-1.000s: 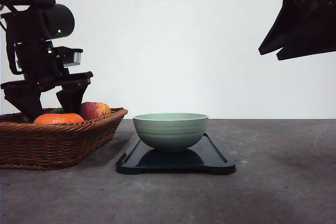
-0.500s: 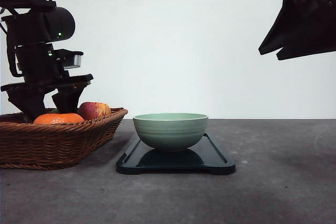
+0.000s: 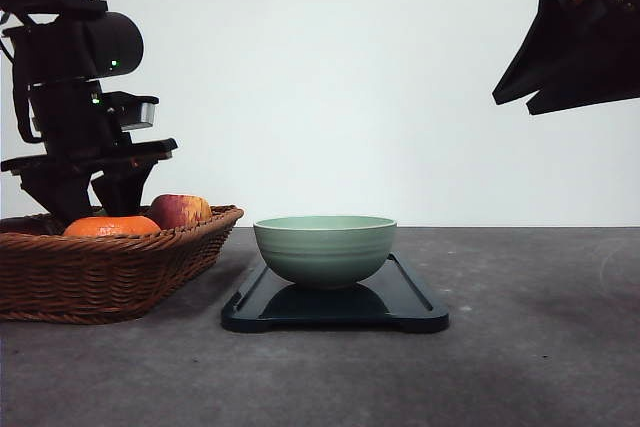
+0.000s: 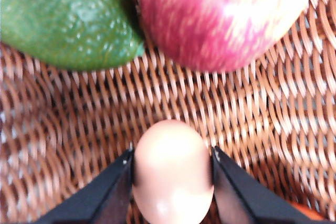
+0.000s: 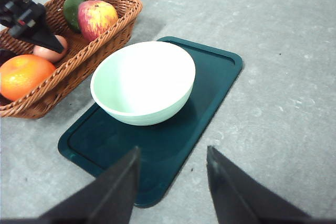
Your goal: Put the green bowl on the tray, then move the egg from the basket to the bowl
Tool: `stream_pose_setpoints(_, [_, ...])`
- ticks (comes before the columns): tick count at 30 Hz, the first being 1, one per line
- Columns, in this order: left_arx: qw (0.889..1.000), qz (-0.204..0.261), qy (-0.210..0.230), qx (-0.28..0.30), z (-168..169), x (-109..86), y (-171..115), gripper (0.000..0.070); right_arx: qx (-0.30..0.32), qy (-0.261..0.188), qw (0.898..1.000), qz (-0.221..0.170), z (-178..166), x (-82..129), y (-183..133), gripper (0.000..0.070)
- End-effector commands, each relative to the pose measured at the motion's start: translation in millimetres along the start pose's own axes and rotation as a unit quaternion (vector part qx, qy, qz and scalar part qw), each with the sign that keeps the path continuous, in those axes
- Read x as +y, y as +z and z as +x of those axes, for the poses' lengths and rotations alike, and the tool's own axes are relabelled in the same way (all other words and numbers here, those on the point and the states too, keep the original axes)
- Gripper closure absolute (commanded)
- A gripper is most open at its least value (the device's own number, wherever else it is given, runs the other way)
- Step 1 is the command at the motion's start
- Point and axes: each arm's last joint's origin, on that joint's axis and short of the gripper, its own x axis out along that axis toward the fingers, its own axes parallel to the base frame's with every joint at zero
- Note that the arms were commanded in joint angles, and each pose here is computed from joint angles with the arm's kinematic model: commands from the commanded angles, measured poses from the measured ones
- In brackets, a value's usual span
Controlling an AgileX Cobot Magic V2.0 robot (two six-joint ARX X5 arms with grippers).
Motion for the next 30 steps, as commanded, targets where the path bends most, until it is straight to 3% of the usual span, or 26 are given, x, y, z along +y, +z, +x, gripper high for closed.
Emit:
stream_pose_setpoints(1, [1.000, 0.001, 0.001, 0.000, -1.4, -0.6, 8.3, 0.0554, -0.004, 0.003, 1.000, -0.004, 0.7, 1.1, 1.9, 0.0450])
stream_pose_setpoints(10, [1.000, 0.003, -0.005, -0.012, -36.6, -3.6, 29.0, 0.0554, -0.002, 0.003, 1.000, -0.003, 0.7, 1.1, 1.5, 0.0450])
stream_pose_setpoints(15, [0.996, 0.012, -0.079, -0.046, -53.8, -17.6, 42.2, 0.0554, -0.002, 0.003, 1.000, -0.003, 0.7, 1.1, 1.5, 0.0450])
stream_pose_setpoints(19, [0.987, 0.025, -0.139, -0.081, -59.6, -38.7, 51.1, 0.0552, -0.002, 0.003, 1.000, -0.004, 0.7, 1.1, 1.5, 0.0450])
stream_pose_setpoints(30, [0.967, 0.121, -0.169, -0.148, -57.9, -112.3, 57.7, 0.0549, -0.002, 0.003, 1.000, -0.003, 0.7, 1.1, 1.4, 0.0450])
